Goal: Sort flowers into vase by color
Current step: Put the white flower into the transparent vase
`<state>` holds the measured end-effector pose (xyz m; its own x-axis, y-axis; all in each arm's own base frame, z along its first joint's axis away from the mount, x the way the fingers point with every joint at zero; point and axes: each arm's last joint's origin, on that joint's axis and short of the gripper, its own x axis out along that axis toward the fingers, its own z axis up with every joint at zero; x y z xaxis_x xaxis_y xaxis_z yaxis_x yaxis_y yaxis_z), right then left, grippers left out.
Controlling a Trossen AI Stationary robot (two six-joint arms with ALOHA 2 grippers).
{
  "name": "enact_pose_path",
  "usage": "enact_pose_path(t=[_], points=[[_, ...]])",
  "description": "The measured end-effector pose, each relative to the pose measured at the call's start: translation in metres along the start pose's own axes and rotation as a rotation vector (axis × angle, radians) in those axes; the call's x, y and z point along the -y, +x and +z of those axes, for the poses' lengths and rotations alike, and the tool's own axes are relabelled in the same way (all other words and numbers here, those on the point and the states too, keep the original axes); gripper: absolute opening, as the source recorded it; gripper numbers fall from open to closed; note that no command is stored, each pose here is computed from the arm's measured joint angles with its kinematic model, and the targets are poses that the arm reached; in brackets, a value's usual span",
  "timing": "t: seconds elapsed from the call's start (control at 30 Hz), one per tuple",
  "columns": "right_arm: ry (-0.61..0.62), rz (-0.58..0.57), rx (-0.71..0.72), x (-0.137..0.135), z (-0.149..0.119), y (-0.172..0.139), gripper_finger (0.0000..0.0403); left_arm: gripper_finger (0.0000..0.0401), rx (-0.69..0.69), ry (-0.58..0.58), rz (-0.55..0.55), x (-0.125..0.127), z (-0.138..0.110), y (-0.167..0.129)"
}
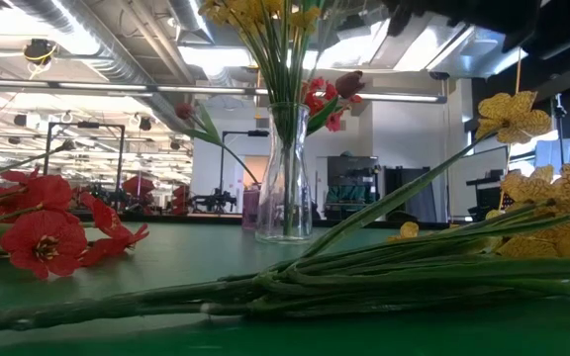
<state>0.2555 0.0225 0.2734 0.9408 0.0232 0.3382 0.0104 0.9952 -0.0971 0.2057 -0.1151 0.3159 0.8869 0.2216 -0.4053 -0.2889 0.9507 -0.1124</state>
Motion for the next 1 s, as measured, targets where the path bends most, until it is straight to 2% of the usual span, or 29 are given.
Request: enact_pose_path(t=[0.17,0.23,0.33,0.43,0.7,0.83,1.0], points=[[-0.01,-0.005,-0.039,-0.001,-0.008,0.002,0.0002,0.0247,0.0,0.0,0.0,0.0,0.0,0.0],[0.0,-0.04,-0.047,-0.001,-0.008,0.001,0.0011,0.0247,-0.001,0.001,0.0,0.0,0.0,0.0],[0.057,-0.091,-0.041,0.001,-0.006,0.001,0.0042,0.0247,-0.001,0.001,0.0,0.0,0.0,0.0],[0.083,-0.074,-0.06,0.001,-0.004,0.003,0.0088,0.0247,-0.001,0.001,0.0,0.0,0.0,0.0],[0.125,0.002,-0.345,-0.002,0.0,0.026,0.02,0.0247,-0.001,0.001,0.0,0.0,0.0,0.0],[0.126,0.014,-0.399,-0.001,0.013,0.037,0.0231,0.0247,-0.001,0.001,0.0,0.0,0.0,0.0],[0.129,0.028,-0.399,0.0,0.029,0.046,0.0243,0.0247,-0.001,0.001,0.0,0.0,0.0,0.0]])
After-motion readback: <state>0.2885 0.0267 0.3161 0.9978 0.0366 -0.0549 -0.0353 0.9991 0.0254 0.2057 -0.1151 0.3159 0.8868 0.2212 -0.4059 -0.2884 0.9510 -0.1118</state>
